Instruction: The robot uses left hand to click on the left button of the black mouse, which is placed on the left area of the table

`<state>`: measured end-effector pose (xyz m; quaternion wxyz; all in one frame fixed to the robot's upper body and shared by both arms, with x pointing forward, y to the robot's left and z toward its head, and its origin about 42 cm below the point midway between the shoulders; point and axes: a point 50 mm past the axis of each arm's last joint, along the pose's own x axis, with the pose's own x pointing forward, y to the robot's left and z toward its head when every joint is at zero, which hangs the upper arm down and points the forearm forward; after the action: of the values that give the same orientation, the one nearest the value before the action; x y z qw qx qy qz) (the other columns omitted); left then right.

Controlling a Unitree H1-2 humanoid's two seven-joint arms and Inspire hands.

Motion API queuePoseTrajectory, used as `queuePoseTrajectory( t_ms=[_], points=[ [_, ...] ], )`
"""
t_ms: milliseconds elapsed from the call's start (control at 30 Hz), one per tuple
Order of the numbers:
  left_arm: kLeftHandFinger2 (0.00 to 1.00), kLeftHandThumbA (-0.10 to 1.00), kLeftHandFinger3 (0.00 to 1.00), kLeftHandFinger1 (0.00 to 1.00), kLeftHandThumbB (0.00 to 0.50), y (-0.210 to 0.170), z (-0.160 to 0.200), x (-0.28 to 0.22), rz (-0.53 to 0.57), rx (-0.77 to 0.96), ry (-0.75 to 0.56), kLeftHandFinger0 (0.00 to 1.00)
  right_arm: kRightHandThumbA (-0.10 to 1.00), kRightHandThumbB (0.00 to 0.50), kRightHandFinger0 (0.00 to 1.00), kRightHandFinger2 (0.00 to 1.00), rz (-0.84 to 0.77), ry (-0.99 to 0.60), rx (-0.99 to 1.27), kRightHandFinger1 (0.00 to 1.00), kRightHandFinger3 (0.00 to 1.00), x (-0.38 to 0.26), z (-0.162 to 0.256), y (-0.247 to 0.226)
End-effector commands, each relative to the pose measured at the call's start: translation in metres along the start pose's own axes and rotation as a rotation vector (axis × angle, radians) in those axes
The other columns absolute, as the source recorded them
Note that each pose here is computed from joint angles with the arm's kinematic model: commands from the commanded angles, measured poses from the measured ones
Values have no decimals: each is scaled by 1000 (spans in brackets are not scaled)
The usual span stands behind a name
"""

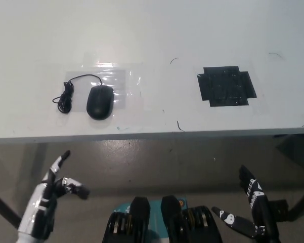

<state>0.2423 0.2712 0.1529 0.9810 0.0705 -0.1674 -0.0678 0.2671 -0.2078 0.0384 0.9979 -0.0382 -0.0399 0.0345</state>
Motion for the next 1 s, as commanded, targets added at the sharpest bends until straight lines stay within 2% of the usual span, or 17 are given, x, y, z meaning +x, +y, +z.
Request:
queuePoseTrajectory(
  t_ms=[0,67,100,167,200,300,400,500,633,667,700,733,767,800,833,900,967],
  points=[
    [0,1000,1000,0,238,18,43,1,8,27,-104,0,1000,131,1000,1000,22,-96,-11,1000,1000,8,11,1],
    [18,1000,1000,0,278,32,67,5,12,36,-162,0,1000,132,1000,1000,18,-97,-13,1000,1000,9,10,0],
    [21,1000,1000,0,273,44,83,10,14,61,-214,0,1000,127,1000,1000,15,-97,-14,1000,1000,9,10,0],
    [131,1000,1000,32,280,59,105,20,0,110,-270,0,1000,128,1000,1000,11,-96,-17,1000,1000,8,10,-1],
    [127,1000,1000,21,340,73,127,31,-28,140,-284,0,1000,132,1000,1000,12,-95,-17,1000,1000,7,11,-1],
    [166,1000,1000,0,372,97,164,64,-123,146,-280,0,1000,145,1000,1000,8,-91,-19,1000,1000,8,12,-5],
    [164,1000,1000,0,389,126,192,114,-219,202,-272,0,1000,146,1000,1000,10,-89,-26,1000,1000,8,12,-6],
    [130,1000,1000,0,395,147,216,170,-298,324,-204,0,1000,146,1000,1000,6,-88,-39,1000,1000,6,10,-11],
    [115,1000,1000,0,438,156,240,211,-315,404,-90,4,1000,126,1000,1000,4,-96,-45,1000,1000,6,10,-12],
    [148,1000,1000,13,399,158,250,231,-335,472,-82,226,1000,122,1000,1000,8,-93,-51,1000,1000,9,11,-12],
    [155,1000,1000,1,384,158,254,243,-354,509,-54,345,1000,118,1000,1000,9,-87,-57,1000,1000,9,10,-12],
    [117,1000,1000,0,355,158,256,255,-374,522,-26,361,1000,117,1000,1000,12,-83,-64,1000,1000,8,10,-13],
    [87,1000,1000,0,347,158,256,258,-381,525,-15,347,1000,116,1000,1000,14,-80,-65,1000,1000,7,9,-12],
    [45,1000,1000,0,353,156,254,270,-398,501,32,144,1000,106,1000,1000,17,-78,-64,1000,1000,5,9,-11],
    [14,1000,1000,0,363,153,253,278,-400,512,64,29,1000,98,1000,1000,20,-78,-63,1000,1000,4,9,-11],
    [47,1000,1000,0,362,148,246,294,-406,610,116,0,1000,88,1000,1000,23,-79,-67,1000,1000,3,9,-11],
    [247,1000,1000,23,346,144,236,309,-441,637,209,0,1000,76,1000,1000,27,-76,-82,1000,1000,2,10,-13]
  ],
)
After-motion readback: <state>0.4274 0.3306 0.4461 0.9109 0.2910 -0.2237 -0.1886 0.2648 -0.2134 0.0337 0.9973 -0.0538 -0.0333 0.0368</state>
